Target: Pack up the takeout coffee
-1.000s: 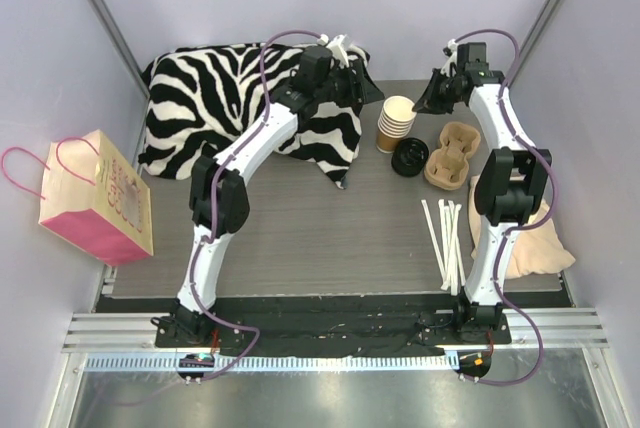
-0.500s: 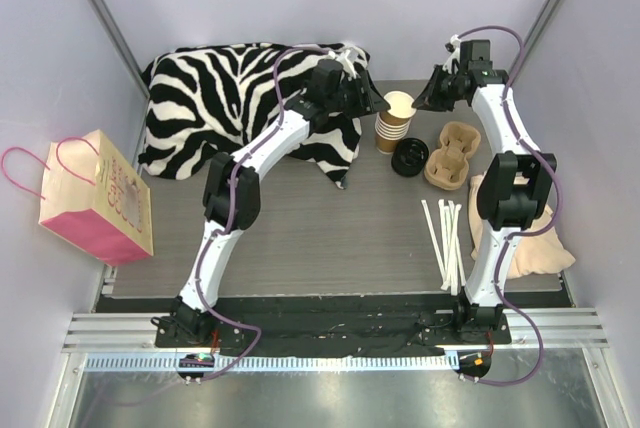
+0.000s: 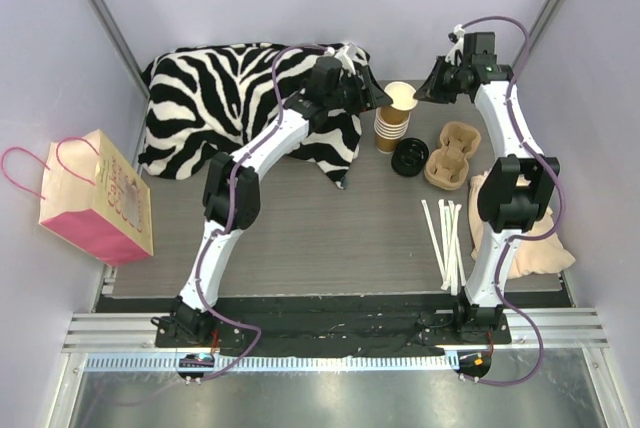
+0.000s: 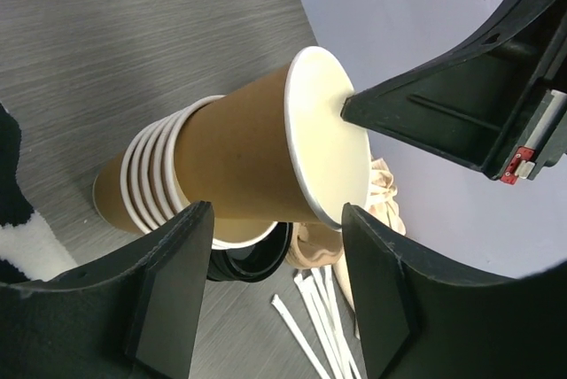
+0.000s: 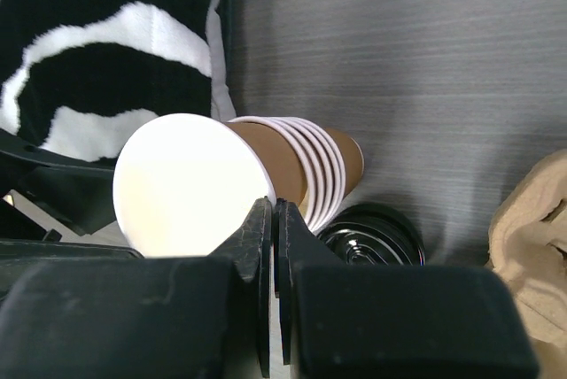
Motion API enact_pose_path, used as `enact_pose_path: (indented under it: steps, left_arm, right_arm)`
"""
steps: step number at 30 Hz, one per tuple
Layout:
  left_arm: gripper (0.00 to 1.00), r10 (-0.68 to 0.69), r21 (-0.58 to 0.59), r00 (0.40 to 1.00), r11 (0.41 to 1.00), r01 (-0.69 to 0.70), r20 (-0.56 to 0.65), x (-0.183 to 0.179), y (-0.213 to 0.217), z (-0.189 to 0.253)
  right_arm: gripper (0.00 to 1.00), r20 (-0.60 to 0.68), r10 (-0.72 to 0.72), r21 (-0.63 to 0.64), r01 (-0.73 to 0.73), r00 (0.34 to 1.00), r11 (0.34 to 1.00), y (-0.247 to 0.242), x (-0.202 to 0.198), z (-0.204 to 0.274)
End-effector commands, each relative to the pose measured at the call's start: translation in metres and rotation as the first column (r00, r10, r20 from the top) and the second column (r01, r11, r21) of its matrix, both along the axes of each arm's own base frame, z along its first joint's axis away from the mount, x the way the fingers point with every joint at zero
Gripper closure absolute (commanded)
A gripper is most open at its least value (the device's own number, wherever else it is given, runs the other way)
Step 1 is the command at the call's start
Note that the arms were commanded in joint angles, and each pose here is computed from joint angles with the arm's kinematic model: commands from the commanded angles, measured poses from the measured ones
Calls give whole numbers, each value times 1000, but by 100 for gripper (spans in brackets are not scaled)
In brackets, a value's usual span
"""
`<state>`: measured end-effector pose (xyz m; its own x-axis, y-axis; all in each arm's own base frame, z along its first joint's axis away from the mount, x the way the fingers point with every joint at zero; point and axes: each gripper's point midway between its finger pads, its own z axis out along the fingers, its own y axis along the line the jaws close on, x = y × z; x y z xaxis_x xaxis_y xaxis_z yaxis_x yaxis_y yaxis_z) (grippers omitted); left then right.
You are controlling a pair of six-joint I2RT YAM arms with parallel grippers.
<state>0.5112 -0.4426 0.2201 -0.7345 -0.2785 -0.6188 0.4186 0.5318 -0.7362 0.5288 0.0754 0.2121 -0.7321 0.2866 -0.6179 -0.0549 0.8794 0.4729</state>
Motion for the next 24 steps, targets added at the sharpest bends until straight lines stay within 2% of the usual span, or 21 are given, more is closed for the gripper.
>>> enact_pose_path:
  steps: [1,9,11,16,17,18,19,21,23,24]
  left_arm:
    - [34,18,-119,974,993,9,225,-4,14,116]
    - [25,42,-120,940,993,-1,339,-22,51,187]
    - [23,45,-112,941,994,-8,335,-24,65,195]
    - [15,61,-86,940,996,-34,337,-58,122,229]
    - [13,61,-70,939,997,-40,338,-64,131,230]
    - [6,63,-25,941,998,-58,332,-65,146,217]
    - [1,63,-10,936,998,-63,346,-87,162,231]
    - [0,49,69,932,994,-79,359,-101,187,220]
    - [1,29,131,927,988,-84,374,-135,210,223]
    - [0,13,202,939,975,-88,345,-143,224,202]
  right_arm:
    - [99,226,26,-9,-25,974,1000,4,-5,94]
    - [99,360,43,-1,-46,932,999,4,-19,158]
    - [99,391,48,5,-54,919,999,4,-26,174]
    - [99,388,117,72,-157,914,985,29,-54,183]
    - [99,382,126,77,-168,916,983,31,-60,181]
    - [99,388,167,78,-213,906,974,47,-72,185]
    - [99,360,185,83,-229,914,970,55,-78,173]
    - [99,358,259,71,-303,897,950,84,-100,170]
    - [99,317,343,57,-379,884,924,118,-119,151]
    - [99,310,374,45,-407,874,912,129,-130,147]
